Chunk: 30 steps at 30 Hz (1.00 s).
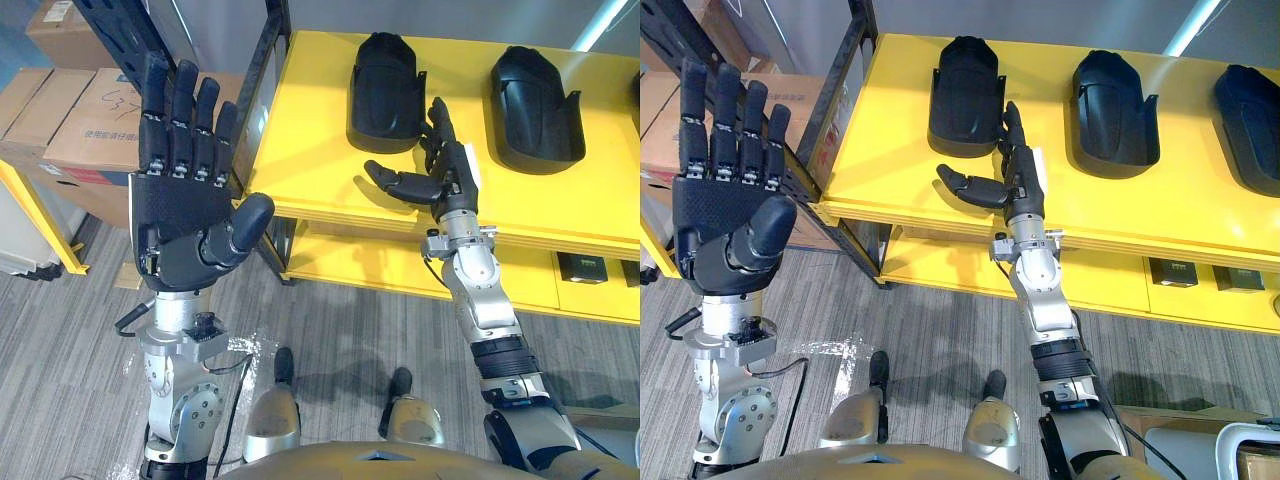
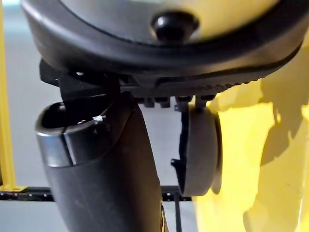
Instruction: Walk over and take three plastic housings, then place them on the shelf
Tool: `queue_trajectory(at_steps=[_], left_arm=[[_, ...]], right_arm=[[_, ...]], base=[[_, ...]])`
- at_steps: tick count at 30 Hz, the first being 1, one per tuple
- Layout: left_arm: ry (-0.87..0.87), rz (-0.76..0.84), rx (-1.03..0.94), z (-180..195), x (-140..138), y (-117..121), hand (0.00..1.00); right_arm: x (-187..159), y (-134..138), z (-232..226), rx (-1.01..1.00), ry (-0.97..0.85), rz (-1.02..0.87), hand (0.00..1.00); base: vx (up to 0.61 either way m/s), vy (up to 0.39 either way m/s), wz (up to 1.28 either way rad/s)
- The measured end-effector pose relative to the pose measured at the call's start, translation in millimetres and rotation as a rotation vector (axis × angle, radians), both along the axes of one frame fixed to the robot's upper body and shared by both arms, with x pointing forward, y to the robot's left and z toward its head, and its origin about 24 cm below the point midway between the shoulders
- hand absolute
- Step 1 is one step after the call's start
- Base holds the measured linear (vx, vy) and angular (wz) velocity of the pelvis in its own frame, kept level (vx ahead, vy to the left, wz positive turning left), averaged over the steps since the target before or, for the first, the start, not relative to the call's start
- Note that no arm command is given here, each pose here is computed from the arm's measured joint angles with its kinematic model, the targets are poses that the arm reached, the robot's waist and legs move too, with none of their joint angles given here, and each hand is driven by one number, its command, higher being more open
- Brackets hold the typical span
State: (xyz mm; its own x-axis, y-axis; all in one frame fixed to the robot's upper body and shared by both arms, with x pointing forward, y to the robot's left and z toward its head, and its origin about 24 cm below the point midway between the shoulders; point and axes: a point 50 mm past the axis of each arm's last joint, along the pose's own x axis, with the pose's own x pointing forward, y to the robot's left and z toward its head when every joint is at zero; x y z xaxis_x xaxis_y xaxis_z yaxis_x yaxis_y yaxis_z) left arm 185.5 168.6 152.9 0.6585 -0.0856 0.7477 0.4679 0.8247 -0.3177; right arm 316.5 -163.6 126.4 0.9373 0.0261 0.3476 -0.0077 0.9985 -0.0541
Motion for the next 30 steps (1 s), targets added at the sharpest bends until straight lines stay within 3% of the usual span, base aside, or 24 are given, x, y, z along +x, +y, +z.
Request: queue_trajectory(at_steps=[7, 11, 15, 18, 24, 30], left_arm=[[0.012, -0.020, 0.024, -4, -2, -4, 1.00], [0.050, 0.025, 0.143, -10, -7, -7, 1.00], [0.145, 0.089, 0.215, -23, -15, -2, 1.00], [0.163, 0.117, 0.210, -27, -20, 8, 1.00], [0.145, 0.132, 0.208, -25, -23, 19, 1.00], [0.225, 0.142, 0.287, -41, -35, 33, 1.00]], right_arm=[[-6, -6, -3, -0.032, -0.011, -0.088, 1.00], [-39, -11, 21, -0.142, -0.190, -0.189, 1.00], [-80, -22, 43, -0.106, -0.400, -0.255, 1.00], [-96, -32, 38, -0.174, -0.430, -0.335, 1.00], [-109, -44, 8, -0.294, -0.300, -0.458, 1.00], [-132, -99, -59, -0.327, 0.029, -0.824, 1.00]], base=[[0.00, 0.000, 0.00], [-0.01, -0.007, -0.02], [0.01, -0.009, -0.08], [0.04, -0.010, -0.02], [0.00, -0.005, -0.06], [0.00, -0.002, -0.01]])
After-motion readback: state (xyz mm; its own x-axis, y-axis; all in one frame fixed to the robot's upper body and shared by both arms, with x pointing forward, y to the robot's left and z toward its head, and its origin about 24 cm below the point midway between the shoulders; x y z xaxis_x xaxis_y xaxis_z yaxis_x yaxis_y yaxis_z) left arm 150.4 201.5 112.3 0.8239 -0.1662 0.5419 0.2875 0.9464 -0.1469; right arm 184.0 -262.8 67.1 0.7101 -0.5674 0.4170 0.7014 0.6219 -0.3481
